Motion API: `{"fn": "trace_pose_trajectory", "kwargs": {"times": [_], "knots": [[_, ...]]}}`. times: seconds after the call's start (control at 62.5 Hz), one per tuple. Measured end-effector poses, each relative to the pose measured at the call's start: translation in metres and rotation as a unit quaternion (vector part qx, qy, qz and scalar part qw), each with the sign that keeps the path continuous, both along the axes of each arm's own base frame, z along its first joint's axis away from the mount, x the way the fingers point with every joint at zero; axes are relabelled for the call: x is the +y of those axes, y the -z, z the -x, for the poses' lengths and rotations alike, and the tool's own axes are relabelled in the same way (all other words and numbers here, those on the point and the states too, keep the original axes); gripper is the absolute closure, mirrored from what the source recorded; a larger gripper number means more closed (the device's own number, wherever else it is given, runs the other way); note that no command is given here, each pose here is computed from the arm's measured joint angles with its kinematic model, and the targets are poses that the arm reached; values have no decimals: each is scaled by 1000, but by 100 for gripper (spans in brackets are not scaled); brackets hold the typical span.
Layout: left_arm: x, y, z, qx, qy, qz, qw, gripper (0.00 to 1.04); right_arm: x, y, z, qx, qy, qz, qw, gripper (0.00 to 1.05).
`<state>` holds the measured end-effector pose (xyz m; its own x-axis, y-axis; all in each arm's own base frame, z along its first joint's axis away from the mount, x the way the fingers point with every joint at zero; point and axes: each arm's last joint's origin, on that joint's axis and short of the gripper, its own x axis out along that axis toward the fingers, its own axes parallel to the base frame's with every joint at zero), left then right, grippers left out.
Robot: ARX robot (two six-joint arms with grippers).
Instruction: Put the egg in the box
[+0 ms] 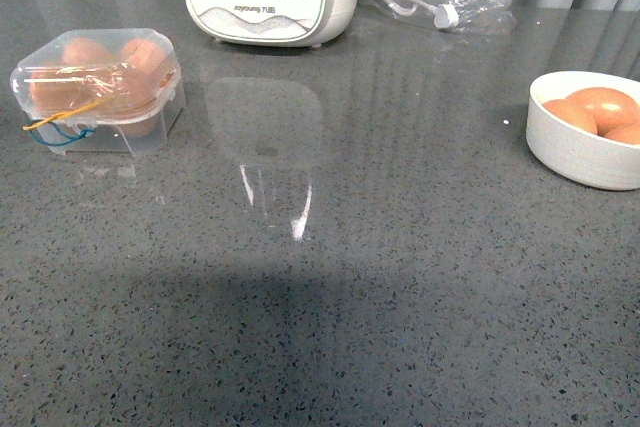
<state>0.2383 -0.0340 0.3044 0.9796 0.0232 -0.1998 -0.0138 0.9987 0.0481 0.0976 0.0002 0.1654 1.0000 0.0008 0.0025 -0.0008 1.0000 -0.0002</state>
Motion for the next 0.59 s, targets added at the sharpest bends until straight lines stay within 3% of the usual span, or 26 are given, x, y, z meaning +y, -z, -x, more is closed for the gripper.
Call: {"fn": "trace_pose_trajectory", "kwargs": {"times": [0.272, 0.592], "knots": [[10, -18, 55, -26, -13, 0, 1000, 7, 0, 0, 0, 0, 0, 0, 1000, 7], [15, -17, 72, -20, -31, -6, 999, 7, 0, 0, 0, 0, 0, 0, 1000, 7]]}}
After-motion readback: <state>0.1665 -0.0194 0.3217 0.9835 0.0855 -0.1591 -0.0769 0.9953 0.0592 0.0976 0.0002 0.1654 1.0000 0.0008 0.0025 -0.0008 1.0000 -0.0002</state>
